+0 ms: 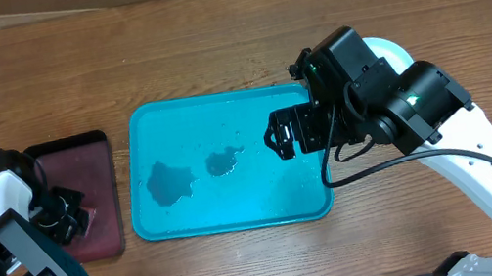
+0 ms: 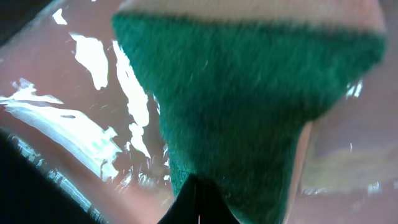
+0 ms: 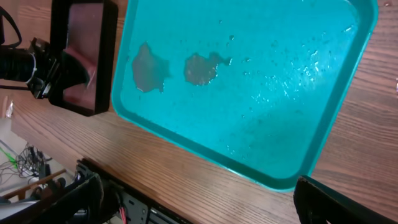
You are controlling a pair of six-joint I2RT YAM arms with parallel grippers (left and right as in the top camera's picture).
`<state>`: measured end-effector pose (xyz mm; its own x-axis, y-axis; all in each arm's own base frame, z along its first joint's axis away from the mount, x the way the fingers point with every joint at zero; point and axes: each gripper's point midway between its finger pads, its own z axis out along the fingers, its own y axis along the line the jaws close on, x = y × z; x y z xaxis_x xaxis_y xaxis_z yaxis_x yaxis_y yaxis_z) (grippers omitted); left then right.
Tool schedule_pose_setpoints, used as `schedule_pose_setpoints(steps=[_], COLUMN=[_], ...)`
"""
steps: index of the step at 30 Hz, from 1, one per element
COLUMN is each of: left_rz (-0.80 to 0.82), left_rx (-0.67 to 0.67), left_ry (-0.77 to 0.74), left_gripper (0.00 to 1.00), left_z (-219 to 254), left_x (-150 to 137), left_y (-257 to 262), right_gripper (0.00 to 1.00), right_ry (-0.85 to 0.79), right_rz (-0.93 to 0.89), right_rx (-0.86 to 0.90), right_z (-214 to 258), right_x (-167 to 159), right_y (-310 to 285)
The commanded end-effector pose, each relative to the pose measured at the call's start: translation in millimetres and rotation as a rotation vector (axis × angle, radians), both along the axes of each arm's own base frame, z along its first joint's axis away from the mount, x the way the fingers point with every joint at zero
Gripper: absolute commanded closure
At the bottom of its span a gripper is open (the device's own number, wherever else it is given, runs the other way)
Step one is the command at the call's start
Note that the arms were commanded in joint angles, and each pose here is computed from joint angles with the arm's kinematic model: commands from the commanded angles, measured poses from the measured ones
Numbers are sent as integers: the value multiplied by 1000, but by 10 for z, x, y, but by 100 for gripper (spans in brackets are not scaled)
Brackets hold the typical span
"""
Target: Clean dirty plates on tray and stack at the side
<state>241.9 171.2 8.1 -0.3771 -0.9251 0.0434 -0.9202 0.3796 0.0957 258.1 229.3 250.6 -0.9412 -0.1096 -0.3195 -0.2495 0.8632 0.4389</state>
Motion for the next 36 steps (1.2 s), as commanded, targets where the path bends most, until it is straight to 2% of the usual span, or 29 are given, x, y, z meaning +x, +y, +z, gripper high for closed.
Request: schedule_pose_setpoints(steps=[1,4,5,7,9,10,13,16,23,27,31,36], left_rz=[5,1,-54,-122,-173,-191,-242,-278,-451,-503,-533,-550], left_rx=[-59,-66,-60,-48,-29,-21,-3,5,61,129,232,320], left_ry=[-48,-80,-136,-206,-291,-330,-481,-572,-736,-848,-969,-1057], left_gripper=[96,96,96,96,90,84,58,0,0,0,0,0], left_z=[187,604,906,1216,1557,1694,2171,2501,3132,3343,3411,3376], left_x=[214,369,496,609,689,712,701,584,11,-361,-837,-1208], left_y=[-16,48,89,101,80,57,-130,-327,-908,-1227,-1549,-1780], right_gripper=[0,0,0,0,0,0,0,0,0,0,0,0], right_ry=[-58,-81,-93,-113,-142,-157,-192,-198,-190,-253,-330,-371], right_rz=[3,0,0,-5,-19,-25,-72,-131,-235,-299,-321,-341], right_rx=[29,47,55,63,63,63,73,64,-58,-44,34,45], right_z=[163,229,277,341,414,454,609,703,701,698,600,384], right_x=[27,35,16,-4,-20,-31,-129,-295,-904,-1148,-1334,-1346], right_y=[25,30,17,-8,-61,-89,-226,-424,-1110,-1395,-1525,-1588])
